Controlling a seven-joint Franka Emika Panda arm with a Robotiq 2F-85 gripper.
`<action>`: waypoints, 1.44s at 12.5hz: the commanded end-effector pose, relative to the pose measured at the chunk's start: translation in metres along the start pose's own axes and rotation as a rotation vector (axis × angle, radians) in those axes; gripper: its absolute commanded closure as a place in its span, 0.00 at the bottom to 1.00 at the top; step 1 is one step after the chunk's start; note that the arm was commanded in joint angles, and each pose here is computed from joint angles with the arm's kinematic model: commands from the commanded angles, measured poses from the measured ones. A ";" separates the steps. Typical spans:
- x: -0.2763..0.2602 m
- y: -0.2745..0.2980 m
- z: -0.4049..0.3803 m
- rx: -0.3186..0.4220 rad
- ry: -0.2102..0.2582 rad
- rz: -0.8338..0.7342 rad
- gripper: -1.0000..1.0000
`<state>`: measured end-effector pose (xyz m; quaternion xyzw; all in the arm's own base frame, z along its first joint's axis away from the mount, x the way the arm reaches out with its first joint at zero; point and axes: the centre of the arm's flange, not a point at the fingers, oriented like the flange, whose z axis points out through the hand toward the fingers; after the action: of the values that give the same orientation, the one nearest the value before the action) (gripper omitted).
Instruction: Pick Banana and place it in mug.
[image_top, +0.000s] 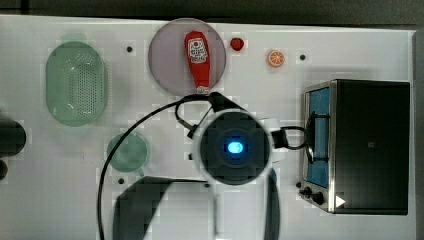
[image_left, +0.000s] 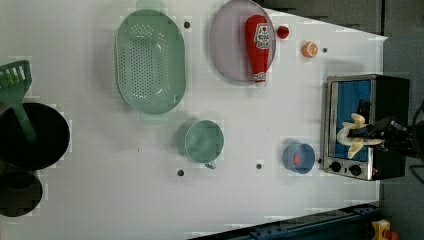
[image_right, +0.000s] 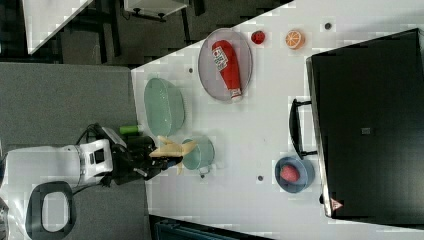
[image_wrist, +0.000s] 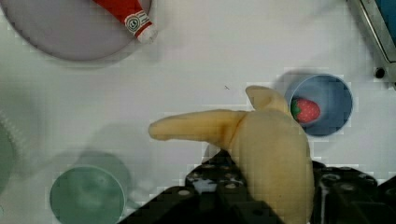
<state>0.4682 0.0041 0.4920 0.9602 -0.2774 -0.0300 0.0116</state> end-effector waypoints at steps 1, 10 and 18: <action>-0.050 -0.061 0.002 -0.025 0.013 0.036 0.63; -0.137 -0.198 0.087 0.027 -0.054 0.190 0.63; -0.139 -0.229 0.204 0.069 -0.078 0.253 0.63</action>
<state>0.4559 0.2780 0.2853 0.9278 -0.3672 -0.0620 -0.0241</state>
